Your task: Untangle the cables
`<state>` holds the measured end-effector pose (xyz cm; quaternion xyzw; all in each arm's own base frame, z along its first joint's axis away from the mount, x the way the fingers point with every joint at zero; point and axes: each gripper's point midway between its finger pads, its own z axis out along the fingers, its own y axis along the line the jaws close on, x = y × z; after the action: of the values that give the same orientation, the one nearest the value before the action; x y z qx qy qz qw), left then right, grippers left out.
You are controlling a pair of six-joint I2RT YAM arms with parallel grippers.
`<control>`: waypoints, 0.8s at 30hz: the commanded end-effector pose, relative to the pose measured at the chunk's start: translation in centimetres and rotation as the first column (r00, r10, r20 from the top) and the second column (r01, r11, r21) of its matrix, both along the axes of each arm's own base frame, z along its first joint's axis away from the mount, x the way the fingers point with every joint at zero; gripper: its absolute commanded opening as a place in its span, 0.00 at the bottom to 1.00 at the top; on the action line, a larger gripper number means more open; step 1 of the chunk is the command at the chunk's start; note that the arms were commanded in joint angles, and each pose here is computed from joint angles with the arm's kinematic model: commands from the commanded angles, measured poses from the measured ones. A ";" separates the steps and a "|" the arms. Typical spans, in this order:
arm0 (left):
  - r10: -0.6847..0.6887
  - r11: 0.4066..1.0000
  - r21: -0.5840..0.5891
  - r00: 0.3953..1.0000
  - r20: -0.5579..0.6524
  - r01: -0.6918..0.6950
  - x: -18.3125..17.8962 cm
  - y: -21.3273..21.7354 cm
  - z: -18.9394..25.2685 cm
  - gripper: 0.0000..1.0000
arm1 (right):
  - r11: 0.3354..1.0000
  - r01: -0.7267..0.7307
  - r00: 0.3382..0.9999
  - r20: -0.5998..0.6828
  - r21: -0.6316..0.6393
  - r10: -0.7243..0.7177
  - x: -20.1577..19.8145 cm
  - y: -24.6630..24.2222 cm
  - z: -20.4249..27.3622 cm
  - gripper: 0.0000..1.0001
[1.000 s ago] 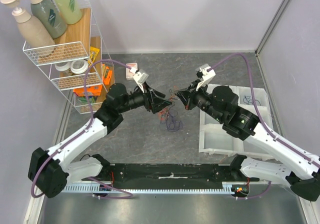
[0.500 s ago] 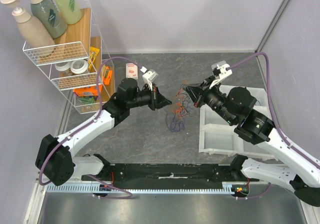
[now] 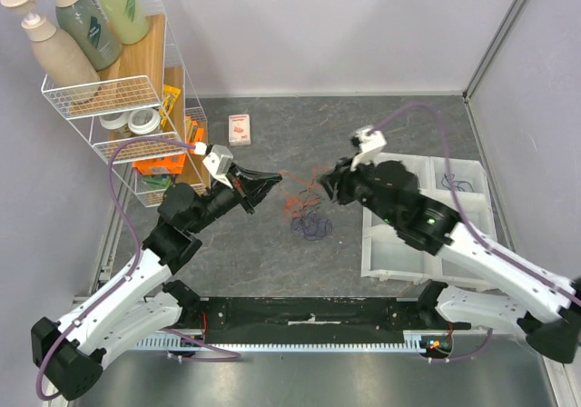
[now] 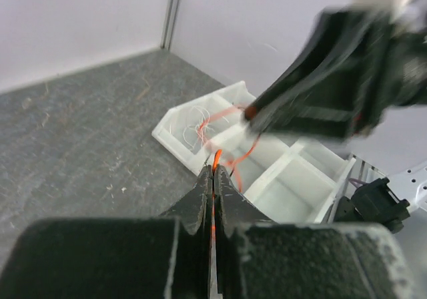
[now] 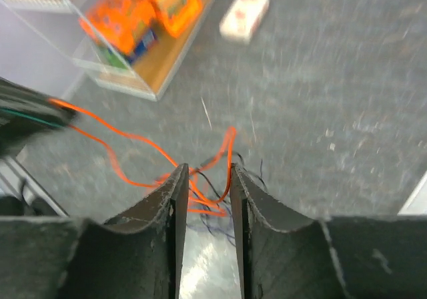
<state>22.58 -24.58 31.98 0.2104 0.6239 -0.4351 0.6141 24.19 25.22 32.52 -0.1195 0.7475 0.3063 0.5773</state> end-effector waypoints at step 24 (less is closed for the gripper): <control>-0.131 0.979 -0.101 0.928 0.349 0.176 -4.7 0.1 6.1 0.02 | 0.989 -0.105 0.994 -0.032 -0.101 0.103 2.6 5.4 -4.9 0.84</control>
<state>19.82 -24.55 36.00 0.2553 0.5206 -0.4691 0.6662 24.54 29.68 27.41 -0.2390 0.7608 0.2993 0.5240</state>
